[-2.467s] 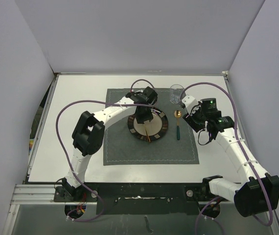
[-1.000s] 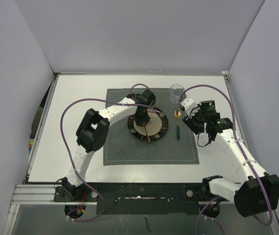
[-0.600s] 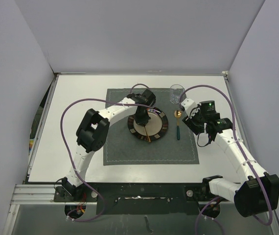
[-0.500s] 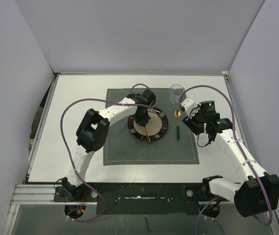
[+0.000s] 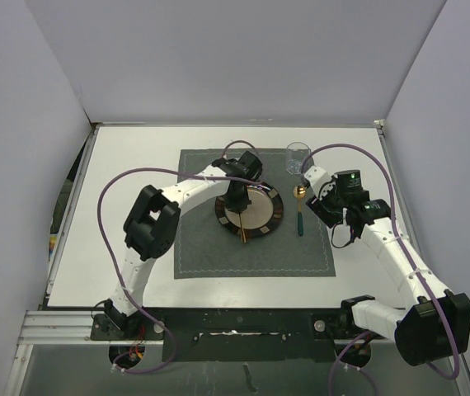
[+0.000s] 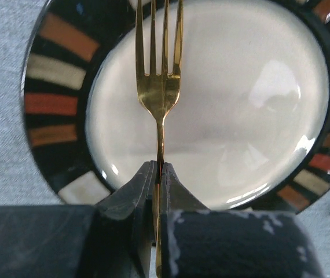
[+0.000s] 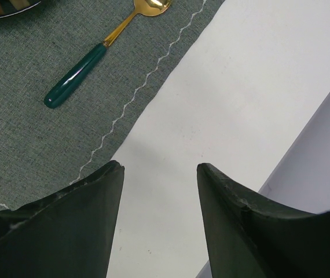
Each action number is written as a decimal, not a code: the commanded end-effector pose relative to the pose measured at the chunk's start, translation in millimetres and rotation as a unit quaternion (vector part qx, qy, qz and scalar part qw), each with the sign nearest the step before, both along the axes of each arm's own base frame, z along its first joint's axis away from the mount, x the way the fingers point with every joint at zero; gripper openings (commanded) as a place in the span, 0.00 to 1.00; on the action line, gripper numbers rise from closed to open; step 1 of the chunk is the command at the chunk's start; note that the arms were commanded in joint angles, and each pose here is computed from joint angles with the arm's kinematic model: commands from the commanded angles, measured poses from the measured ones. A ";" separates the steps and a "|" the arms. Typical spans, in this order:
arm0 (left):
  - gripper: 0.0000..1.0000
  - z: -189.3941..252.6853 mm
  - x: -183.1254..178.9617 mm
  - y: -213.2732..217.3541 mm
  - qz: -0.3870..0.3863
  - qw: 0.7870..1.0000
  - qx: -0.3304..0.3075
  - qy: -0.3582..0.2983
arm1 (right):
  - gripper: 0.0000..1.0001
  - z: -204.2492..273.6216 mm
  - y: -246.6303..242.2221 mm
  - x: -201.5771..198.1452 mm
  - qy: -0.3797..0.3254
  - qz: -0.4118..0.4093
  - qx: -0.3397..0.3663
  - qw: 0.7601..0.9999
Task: Set the dinner table for one person
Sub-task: Pick up the fork from the napkin, then place the fork on the napkin.
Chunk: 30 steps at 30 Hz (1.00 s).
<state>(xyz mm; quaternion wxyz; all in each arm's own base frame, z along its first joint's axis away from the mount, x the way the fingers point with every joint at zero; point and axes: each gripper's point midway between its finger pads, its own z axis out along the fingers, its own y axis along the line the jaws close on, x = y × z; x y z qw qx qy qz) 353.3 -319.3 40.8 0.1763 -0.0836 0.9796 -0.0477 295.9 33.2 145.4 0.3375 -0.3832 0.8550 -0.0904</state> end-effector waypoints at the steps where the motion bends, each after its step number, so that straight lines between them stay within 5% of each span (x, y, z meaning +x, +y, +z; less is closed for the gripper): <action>1: 0.00 85.2 -2.5 2.3 -0.021 0.996 -0.047 -0.078 | 0.55 8.9 1.9 10.8 -0.031 -0.001 0.001 1.000; 11: 0.00 144.8 -37.2 57.6 -0.030 0.993 -0.035 -0.107 | 0.55 0.8 4.8 9.3 -0.015 0.003 0.005 1.000; 19: 0.00 101.2 -41.6 117.5 0.037 0.996 -0.033 -0.074 | 0.55 -5.1 5.0 8.2 -0.001 0.004 0.004 1.000; 30: 0.00 50.6 -12.2 96.1 -0.005 0.998 -0.029 -0.051 | 0.56 -0.9 -0.8 10.7 -0.011 -0.016 0.009 1.000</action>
